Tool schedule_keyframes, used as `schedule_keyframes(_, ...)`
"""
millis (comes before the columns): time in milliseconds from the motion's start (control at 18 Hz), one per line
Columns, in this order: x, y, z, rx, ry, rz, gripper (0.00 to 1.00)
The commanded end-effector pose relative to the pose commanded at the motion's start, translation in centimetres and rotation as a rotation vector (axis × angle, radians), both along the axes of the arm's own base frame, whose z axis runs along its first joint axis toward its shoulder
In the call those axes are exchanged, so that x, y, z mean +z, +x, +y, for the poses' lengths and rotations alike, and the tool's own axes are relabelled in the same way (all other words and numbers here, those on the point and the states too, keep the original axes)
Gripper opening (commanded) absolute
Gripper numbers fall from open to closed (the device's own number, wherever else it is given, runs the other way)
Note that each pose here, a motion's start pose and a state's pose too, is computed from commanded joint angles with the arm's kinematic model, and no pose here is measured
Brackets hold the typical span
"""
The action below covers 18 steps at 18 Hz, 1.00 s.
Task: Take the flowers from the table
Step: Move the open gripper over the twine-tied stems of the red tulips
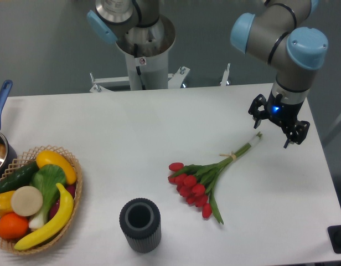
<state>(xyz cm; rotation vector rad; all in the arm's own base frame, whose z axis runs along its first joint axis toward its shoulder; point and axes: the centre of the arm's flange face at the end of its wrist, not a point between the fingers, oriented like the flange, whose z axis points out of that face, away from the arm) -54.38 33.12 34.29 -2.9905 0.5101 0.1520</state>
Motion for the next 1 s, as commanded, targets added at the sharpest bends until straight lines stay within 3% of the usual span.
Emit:
schedule_keyframes(611,-3.6,2.6,1.6,0.100,0.005,-0.076,1.00)
schedule_keyframes(833,-7.1,5.0,2.0,0.086,0.052,0.002,1.00)
schedule_keyframes(1000,-8.5,5.7,2.0,0.079,0.043,-0.010,1.00)
